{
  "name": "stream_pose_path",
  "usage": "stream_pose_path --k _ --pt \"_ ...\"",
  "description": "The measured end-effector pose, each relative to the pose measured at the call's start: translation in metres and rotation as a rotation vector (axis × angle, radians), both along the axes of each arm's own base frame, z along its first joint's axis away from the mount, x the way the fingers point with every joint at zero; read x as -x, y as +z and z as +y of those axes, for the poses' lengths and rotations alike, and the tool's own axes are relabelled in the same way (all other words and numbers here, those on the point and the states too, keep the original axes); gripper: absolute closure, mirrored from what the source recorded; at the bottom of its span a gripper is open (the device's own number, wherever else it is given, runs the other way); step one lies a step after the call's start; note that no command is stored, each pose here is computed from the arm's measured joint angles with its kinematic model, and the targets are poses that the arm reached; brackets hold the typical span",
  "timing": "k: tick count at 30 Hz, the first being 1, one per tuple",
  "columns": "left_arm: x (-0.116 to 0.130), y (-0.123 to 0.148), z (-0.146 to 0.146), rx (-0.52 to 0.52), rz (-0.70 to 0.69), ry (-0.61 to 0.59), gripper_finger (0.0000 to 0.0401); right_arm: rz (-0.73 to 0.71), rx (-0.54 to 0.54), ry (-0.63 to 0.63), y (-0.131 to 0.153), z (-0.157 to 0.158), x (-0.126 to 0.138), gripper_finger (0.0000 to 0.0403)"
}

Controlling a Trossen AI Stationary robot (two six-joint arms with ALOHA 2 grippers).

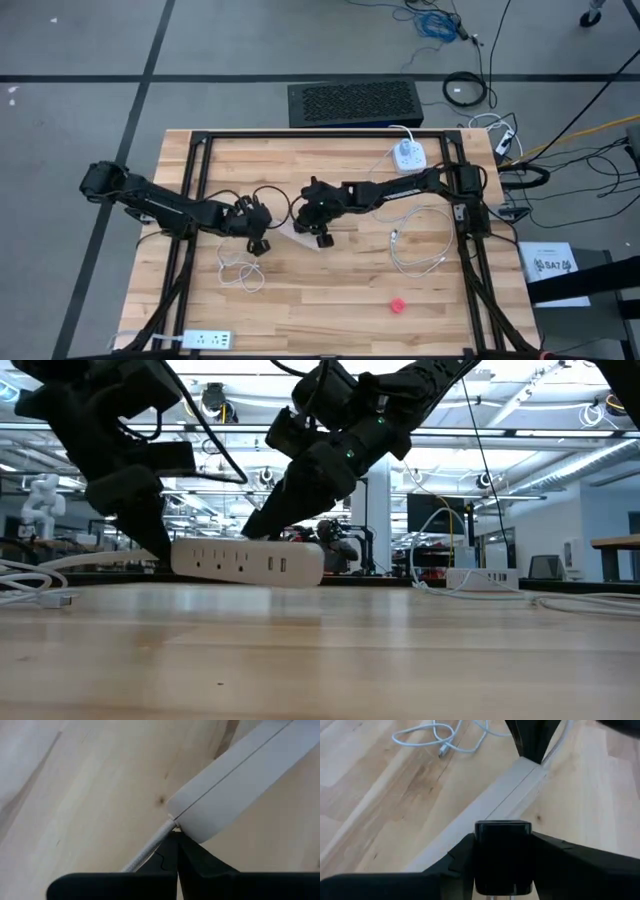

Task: Insert USB
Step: Insert the black charger adapter into the white outlet extension

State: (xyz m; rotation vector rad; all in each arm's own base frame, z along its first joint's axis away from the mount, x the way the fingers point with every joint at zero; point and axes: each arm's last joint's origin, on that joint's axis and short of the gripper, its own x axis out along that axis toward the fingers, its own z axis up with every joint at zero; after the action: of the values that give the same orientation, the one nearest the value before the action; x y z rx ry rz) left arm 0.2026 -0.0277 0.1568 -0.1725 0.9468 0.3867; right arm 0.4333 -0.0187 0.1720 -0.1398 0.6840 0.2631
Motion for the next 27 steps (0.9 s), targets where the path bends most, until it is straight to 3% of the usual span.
stream_pose_path --k 11,21,27 --pt "0.0 -0.003 -0.002 0.055 0.025 -0.032 0.0399 -0.06 -0.001 0.01 0.012 0.001 0.0 0.0287" --pt "-0.002 -0.005 0.003 0.135 0.045 -0.038 0.0399 -0.075 -0.12 0.19 0.013 0.006 0.001 0.0287" --pt "-0.003 -0.005 0.009 0.175 0.044 -0.027 0.0399 -0.061 -0.128 0.183 0.005 0.001 -0.001 0.0287"
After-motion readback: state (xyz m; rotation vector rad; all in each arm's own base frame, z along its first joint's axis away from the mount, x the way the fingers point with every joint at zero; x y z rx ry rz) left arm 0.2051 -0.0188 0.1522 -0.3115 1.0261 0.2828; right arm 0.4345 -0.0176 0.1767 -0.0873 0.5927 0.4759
